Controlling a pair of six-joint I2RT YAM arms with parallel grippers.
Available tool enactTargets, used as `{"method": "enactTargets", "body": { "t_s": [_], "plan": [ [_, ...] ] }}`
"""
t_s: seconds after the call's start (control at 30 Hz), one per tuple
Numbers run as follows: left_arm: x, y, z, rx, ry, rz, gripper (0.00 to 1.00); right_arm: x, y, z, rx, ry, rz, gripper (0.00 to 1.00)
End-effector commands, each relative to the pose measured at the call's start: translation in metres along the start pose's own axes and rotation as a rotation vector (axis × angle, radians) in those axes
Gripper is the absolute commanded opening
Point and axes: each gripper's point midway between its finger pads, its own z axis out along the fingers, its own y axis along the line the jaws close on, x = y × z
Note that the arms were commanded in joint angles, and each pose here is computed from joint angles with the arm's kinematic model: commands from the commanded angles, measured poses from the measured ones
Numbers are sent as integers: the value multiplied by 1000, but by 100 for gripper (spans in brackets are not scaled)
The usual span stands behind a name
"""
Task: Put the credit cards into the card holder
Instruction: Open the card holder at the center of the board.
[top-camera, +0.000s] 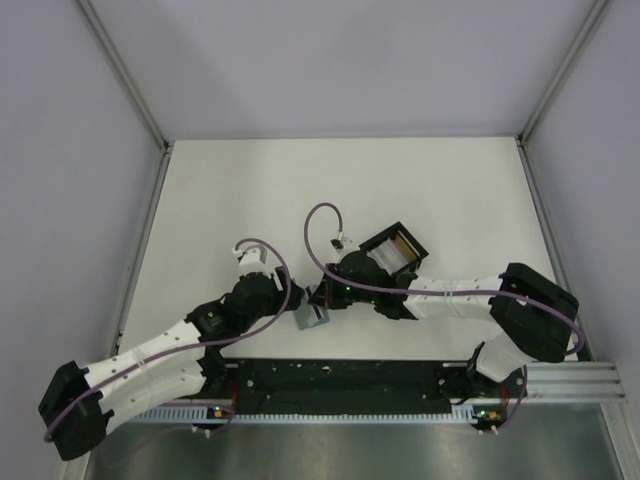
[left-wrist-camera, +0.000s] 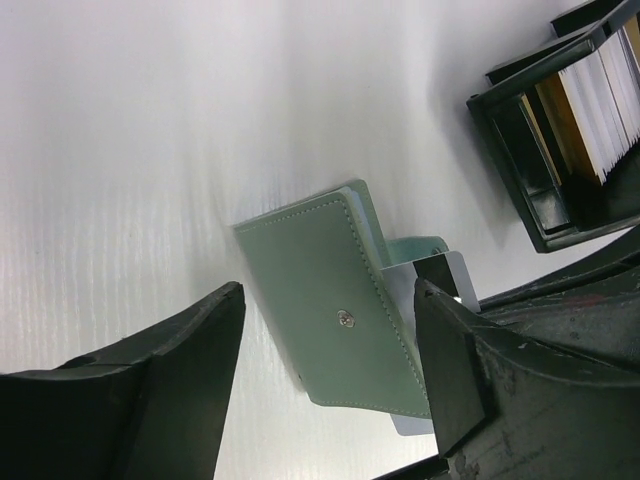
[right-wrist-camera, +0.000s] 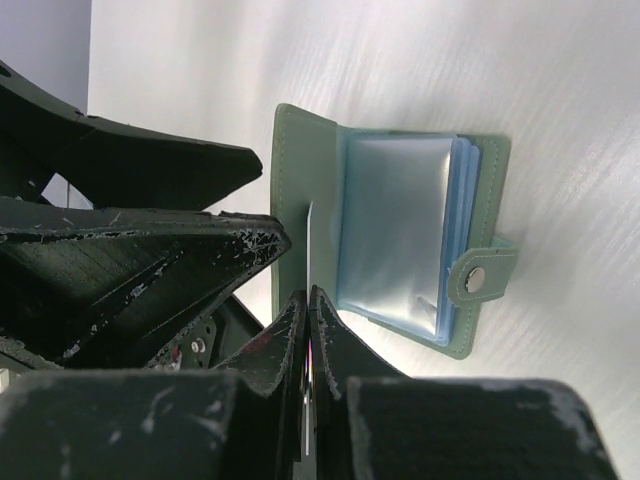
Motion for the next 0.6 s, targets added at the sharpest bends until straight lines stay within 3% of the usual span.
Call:
{"method": "enactTargets", "body": {
  "t_s": [0.0, 0.3, 0.47, 0.57],
  "plan": [
    [-3, 3, 0, -18, -19, -37, 69, -14, 30, 3, -78, -31, -24, 0],
    [0, 6, 0, -24, -8, -25, 61, -13, 41, 2, -131, -22, -21, 0],
    [2, 9, 0, -37, -1, -22, 44, -10, 40, 2, -130, -13, -21, 0],
    [3, 11, -1, -45, 6, -17, 27, -8, 40, 3, -133, -6, -21, 0]
  ]
}}
